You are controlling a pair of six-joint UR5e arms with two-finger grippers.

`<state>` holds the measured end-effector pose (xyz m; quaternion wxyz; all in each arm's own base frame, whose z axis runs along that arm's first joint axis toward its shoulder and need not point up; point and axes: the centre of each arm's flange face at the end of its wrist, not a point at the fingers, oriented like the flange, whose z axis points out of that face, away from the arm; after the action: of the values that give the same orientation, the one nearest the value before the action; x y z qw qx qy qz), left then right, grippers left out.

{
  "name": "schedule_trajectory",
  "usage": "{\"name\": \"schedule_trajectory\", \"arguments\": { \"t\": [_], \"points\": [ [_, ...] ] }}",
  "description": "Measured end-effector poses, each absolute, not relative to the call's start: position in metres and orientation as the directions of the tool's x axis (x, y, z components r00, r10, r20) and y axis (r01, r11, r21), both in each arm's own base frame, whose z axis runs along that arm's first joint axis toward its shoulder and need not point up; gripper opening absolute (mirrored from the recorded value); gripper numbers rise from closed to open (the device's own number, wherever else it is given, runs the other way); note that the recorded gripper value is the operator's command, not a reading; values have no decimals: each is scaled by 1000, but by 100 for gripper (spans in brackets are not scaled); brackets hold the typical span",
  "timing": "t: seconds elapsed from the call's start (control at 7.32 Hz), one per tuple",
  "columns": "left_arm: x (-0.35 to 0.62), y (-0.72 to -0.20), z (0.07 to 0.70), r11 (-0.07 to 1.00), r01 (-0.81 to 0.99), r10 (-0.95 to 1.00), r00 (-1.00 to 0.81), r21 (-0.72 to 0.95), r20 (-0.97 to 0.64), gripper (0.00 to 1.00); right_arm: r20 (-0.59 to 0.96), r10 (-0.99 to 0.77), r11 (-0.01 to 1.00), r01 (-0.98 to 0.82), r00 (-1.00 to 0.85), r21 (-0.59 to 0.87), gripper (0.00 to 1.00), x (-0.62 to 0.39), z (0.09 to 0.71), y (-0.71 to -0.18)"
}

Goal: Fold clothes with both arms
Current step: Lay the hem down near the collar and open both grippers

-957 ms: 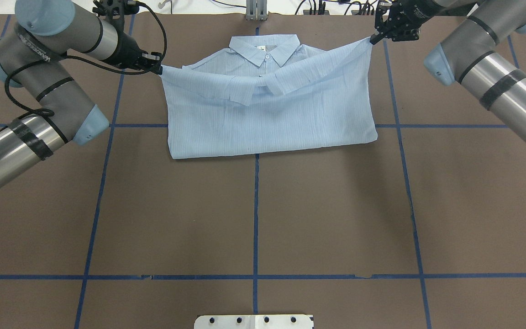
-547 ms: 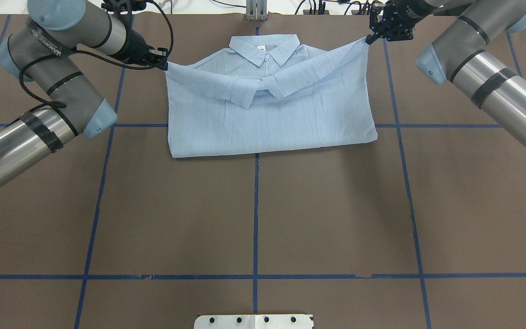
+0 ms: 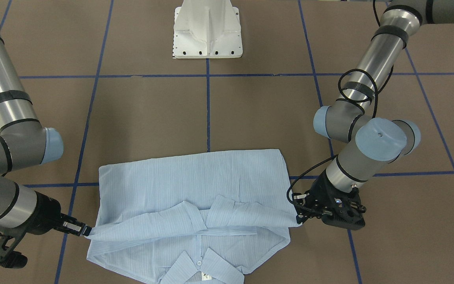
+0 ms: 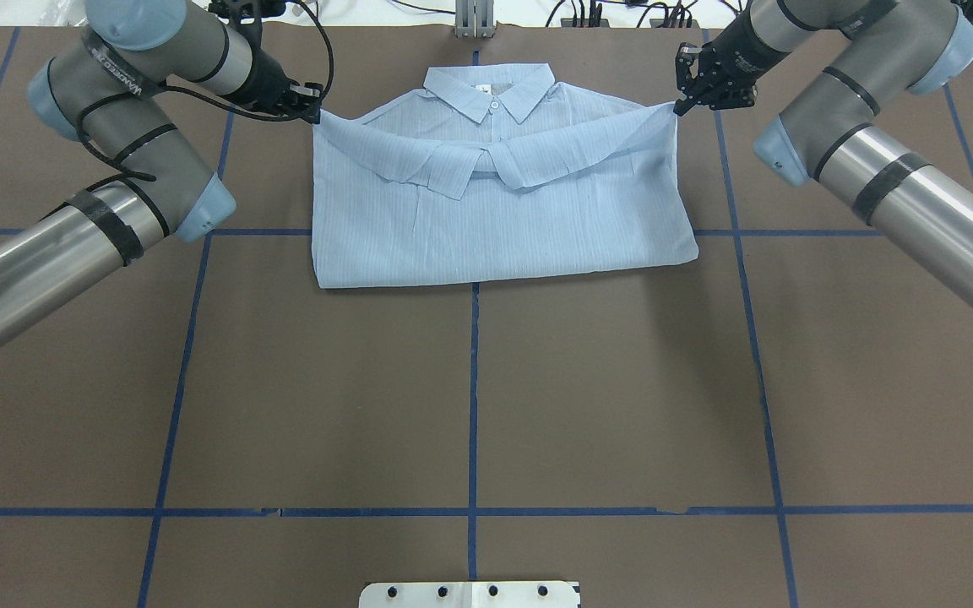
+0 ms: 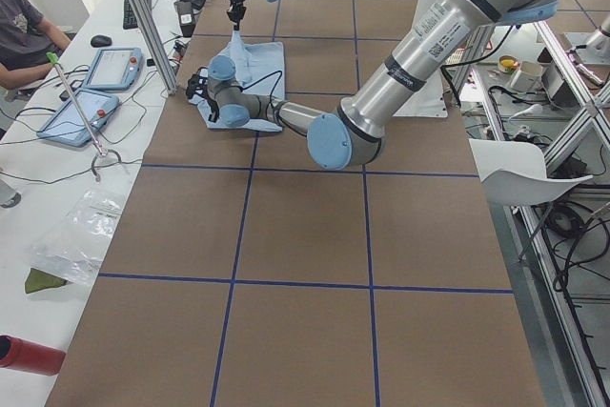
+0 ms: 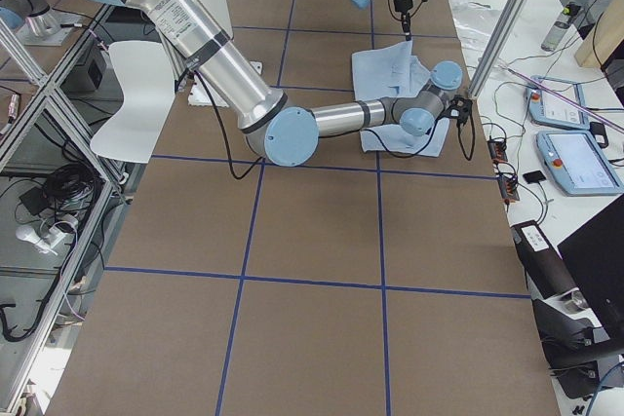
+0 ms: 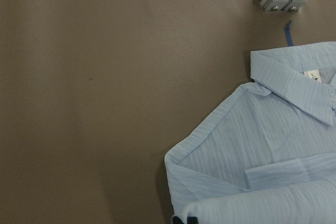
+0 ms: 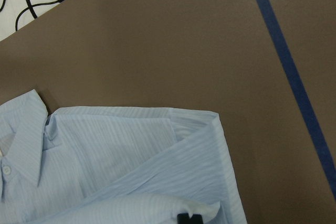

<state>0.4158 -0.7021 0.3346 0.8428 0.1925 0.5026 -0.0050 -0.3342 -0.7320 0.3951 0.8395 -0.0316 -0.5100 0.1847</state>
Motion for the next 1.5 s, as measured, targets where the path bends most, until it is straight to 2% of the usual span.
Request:
{"name": "schedule_trajectory", "arguments": {
  "t": [0.55,0.96,1.09,1.23,1.37,1.5],
  "points": [
    [421,-712,334,922,218,169,514,319,-841,0,827,357,917,-331,434,-223,0,-331,401,-743],
    [421,-713,330,920,224,170,514,323,-841,0,830,347,915,-353,436,-196,0,-337,384,-751],
    [421,-713,328,919,225,171,513,324,-841,9,834,340,916,-352,433,-191,22,-339,378,-751],
    [421,-713,327,918,225,173,512,325,-842,65,837,335,918,-349,432,-188,99,-341,375,-750],
    [421,-713,327,918,225,173,512,326,-841,99,839,330,921,-344,433,-184,100,-345,374,-748],
    [421,-713,328,919,225,171,513,325,-841,99,839,325,923,-339,436,-182,100,-348,374,-746]
  ]
}}
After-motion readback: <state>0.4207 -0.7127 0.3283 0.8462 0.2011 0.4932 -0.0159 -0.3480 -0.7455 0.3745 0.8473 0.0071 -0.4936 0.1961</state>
